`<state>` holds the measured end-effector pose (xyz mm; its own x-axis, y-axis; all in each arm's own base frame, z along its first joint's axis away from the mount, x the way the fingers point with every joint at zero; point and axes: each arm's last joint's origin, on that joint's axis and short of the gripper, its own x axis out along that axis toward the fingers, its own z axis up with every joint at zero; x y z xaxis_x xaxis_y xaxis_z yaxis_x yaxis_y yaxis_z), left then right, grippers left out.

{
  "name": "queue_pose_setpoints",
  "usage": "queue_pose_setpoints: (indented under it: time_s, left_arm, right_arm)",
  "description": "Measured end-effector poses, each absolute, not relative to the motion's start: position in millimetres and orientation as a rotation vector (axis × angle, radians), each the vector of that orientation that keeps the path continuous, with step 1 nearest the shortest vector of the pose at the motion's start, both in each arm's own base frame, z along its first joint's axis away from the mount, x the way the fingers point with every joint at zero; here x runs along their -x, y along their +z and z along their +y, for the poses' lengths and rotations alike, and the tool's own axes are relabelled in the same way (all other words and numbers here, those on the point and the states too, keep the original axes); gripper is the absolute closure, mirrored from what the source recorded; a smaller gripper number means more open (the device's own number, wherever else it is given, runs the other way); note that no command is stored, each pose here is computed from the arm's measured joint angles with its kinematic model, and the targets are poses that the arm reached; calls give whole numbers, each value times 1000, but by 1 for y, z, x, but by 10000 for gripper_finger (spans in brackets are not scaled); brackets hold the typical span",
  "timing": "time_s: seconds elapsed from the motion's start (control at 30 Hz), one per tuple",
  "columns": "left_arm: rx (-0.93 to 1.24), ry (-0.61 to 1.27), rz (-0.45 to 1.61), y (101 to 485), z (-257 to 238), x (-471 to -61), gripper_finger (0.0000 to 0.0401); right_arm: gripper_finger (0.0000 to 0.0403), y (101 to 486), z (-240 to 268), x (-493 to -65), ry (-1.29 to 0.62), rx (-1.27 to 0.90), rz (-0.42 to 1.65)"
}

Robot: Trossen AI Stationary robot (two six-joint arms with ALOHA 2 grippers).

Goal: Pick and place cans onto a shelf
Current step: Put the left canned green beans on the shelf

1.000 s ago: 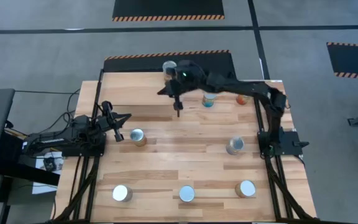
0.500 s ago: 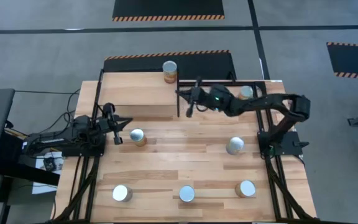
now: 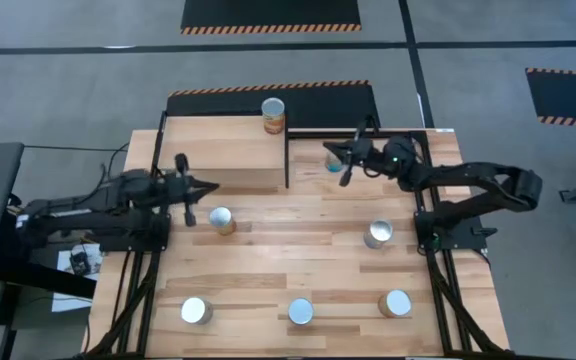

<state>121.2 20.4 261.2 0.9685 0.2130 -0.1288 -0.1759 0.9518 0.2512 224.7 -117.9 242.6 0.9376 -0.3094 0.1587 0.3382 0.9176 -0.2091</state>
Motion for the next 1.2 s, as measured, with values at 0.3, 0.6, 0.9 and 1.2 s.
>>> queue_pose_setpoints:
  time_s: [0.3,0.6,0.9,1.2]
  left_arm:
    - [23,159,782,273,16,-163,400]
    - [103,139,1075,258,-13,-187,383]
    - [54,164,1181,236,-27,-203,300]
    - [-19,239,1250,222,-27,-212,276]
  right_arm:
    - [396,238,-121,-200,-395,223,-70]
    - [395,237,-119,-199,-390,223,-72]
    - [394,237,-119,-199,-390,223,-71]
    - [394,237,-119,-199,-390,224,-71]
